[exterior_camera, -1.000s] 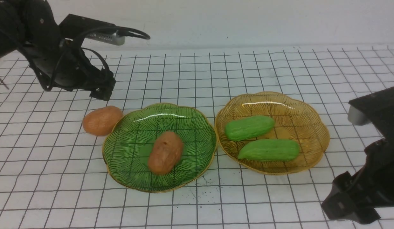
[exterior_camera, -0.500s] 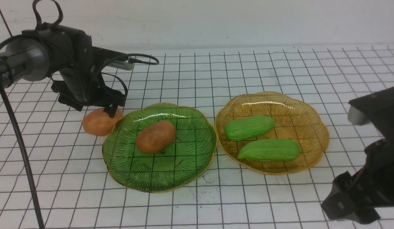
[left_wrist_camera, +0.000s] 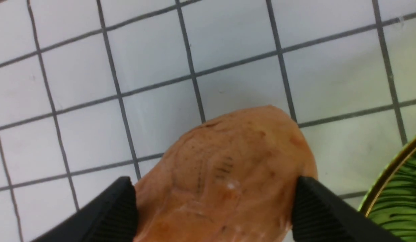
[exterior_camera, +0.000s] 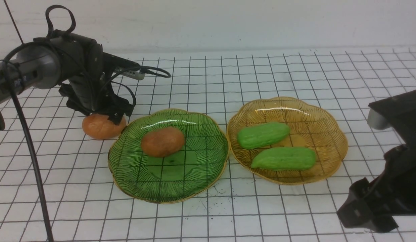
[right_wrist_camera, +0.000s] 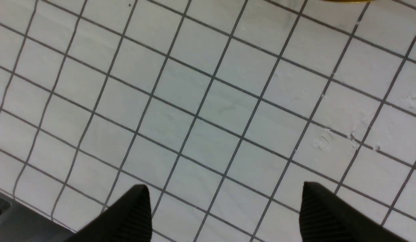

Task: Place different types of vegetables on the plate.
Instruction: 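Put the potatoes from the left side into the left plate with the left gripper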

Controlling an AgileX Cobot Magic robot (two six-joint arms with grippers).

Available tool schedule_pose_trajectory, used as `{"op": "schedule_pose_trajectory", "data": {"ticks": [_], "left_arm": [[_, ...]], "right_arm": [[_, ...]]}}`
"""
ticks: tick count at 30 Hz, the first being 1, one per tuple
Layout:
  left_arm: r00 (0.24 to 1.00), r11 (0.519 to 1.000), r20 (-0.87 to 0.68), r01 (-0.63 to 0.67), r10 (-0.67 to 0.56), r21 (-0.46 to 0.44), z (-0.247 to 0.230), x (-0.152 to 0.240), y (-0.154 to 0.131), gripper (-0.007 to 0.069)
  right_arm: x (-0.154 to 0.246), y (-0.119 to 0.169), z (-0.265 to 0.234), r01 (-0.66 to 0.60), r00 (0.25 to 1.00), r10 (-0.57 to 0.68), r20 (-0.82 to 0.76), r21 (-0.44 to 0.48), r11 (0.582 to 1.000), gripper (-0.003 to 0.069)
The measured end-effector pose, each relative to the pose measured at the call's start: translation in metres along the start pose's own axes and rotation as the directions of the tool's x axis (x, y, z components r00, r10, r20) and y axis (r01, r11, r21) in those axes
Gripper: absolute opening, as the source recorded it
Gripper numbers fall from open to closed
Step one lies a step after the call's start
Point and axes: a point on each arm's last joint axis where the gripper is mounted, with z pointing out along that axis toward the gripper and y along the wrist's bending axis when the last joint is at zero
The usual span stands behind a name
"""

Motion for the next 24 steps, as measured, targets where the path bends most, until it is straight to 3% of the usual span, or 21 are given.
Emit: {"op": "schedule_pose_trajectory", "data": {"ticks": [20, 23, 24], "left_arm": [[1.0, 1.0, -0.025, 0.016, -0.016, -0.004, -0.011, 0.003, 0.002, 0.0482], [0.999, 1.0, -0.034, 0.02, -0.021, -0.01, -0.024, 0.006, 0.005, 0.0369], [1.0, 1.0, -0.016, 0.026, -0.026, -0.014, -0.037, 0.005, 0.008, 0.0221]], "right_arm": [[-0.001, 0.0, 0.0, -0.004, 1.0, 0.004, 0.007, -0.002, 1.0, 0.0536], [-0.001, 0.0, 0.0, -0.005, 1.0, 0.005, 0.007, -0.003, 1.0, 0.0536], [-0.001, 0.0, 0.0, -0.005, 1.0, 0.005, 0.007, -0.003, 1.0, 0.0536]]}}
